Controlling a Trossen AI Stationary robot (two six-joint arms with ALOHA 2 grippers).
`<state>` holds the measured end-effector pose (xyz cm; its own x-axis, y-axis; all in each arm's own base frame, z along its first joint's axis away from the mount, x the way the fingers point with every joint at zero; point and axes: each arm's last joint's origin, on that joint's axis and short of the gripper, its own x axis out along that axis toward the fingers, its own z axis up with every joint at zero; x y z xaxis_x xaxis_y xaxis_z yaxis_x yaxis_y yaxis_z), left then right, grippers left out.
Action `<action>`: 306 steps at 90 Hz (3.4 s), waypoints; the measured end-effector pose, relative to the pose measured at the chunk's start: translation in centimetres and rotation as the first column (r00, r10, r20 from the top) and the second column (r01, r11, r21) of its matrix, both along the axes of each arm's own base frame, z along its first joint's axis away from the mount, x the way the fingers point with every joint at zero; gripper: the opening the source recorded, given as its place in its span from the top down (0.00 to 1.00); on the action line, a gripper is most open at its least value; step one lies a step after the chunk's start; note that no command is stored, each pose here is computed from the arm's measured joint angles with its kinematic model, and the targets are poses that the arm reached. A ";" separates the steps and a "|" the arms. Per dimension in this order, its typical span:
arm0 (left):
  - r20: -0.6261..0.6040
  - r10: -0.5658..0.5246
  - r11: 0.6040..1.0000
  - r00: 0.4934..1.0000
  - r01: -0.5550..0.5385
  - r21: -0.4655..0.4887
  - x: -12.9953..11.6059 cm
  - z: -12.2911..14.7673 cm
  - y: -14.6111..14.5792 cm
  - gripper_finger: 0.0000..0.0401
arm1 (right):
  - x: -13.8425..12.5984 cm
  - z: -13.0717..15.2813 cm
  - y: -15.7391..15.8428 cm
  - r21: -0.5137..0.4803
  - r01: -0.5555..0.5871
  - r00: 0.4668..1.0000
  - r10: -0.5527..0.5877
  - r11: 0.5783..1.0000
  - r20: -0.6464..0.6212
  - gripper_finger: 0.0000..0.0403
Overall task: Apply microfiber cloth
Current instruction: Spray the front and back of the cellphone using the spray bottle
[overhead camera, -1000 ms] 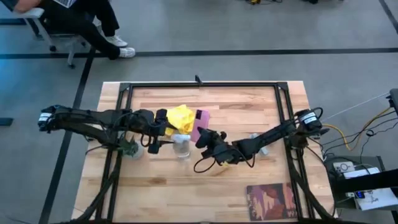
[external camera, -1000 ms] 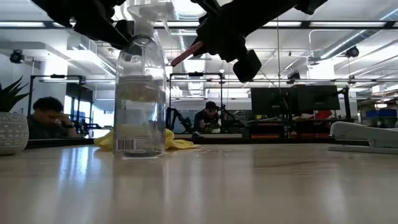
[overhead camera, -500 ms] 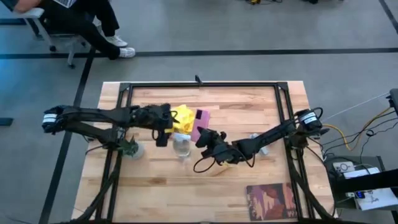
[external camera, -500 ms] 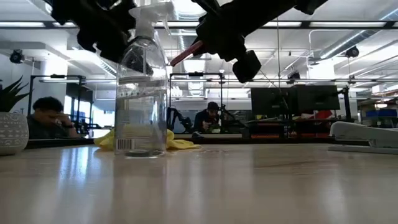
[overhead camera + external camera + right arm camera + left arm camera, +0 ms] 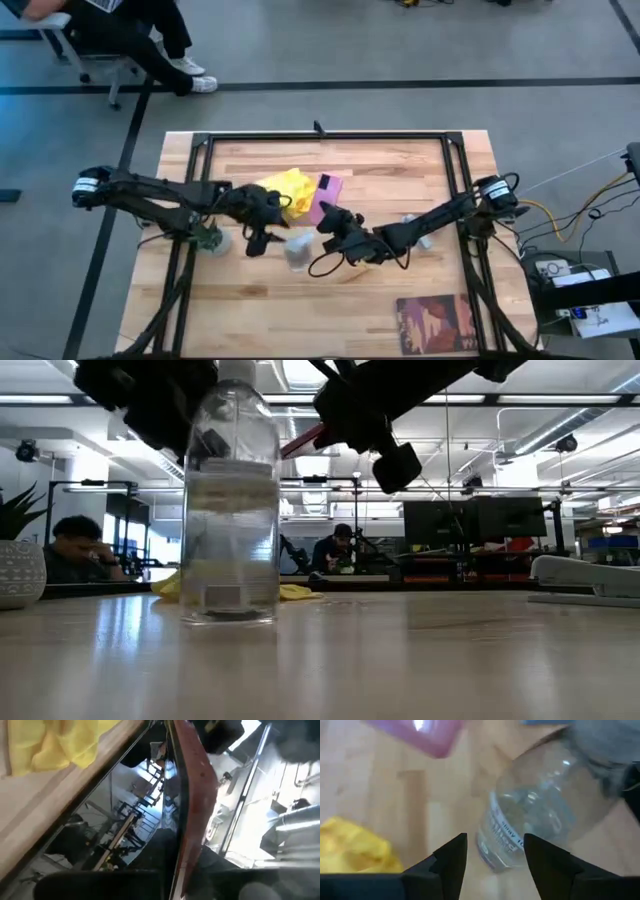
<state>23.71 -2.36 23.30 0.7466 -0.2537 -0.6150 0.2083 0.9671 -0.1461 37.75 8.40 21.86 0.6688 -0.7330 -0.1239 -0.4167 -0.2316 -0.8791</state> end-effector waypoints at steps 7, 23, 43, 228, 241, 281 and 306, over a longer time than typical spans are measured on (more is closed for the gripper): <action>0.020 -0.033 0.999 0.999 0.034 -0.027 0.3 -0.8 -1.4 0.58 | -0.1 0.0 0.2 0.008 -0.003 1.000 0.002 1.000 0.007 0.99; 0.055 -0.080 0.994 0.995 0.084 -0.065 0.7 -1.0 -3.4 0.61 | -0.6 -0.3 1.9 -0.007 -0.043 0.999 0.042 0.999 -0.034 0.99; 0.063 -0.079 0.992 0.995 0.085 -0.092 0.3 0.0 -3.8 0.64 | -2.0 -1.4 4.0 -0.014 -0.039 0.998 0.039 0.999 -0.040 0.99; -0.105 0.233 0.970 0.967 -0.239 -0.041 -0.3 -4.3 -5.0 0.76 | -6.0 -1.1 12.7 0.477 -0.242 0.928 0.059 0.845 0.367 0.99; -0.099 0.235 0.970 0.967 -0.241 -0.046 -0.3 -4.3 -5.0 0.76 | -6.2 0.4 13.6 0.438 -0.210 0.908 0.008 0.874 0.420 0.99; -0.063 0.233 0.969 0.970 -0.238 -0.069 0.0 -4.0 -5.1 0.76 | -4.4 3.2 13.2 0.451 -0.219 0.890 -0.013 0.865 0.456 0.99; -0.059 0.218 0.971 0.974 -0.223 -0.082 0.0 -3.9 -5.4 0.76 | -3.0 3.4 10.9 0.451 -0.156 0.886 -0.077 0.879 0.457 0.99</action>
<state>23.67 -7.76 19.42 0.7595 -0.1407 -0.6351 -0.0183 0.9713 -0.2371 34.79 19.26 25.28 0.7611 -0.6375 -0.1198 0.0503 0.2422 -0.9689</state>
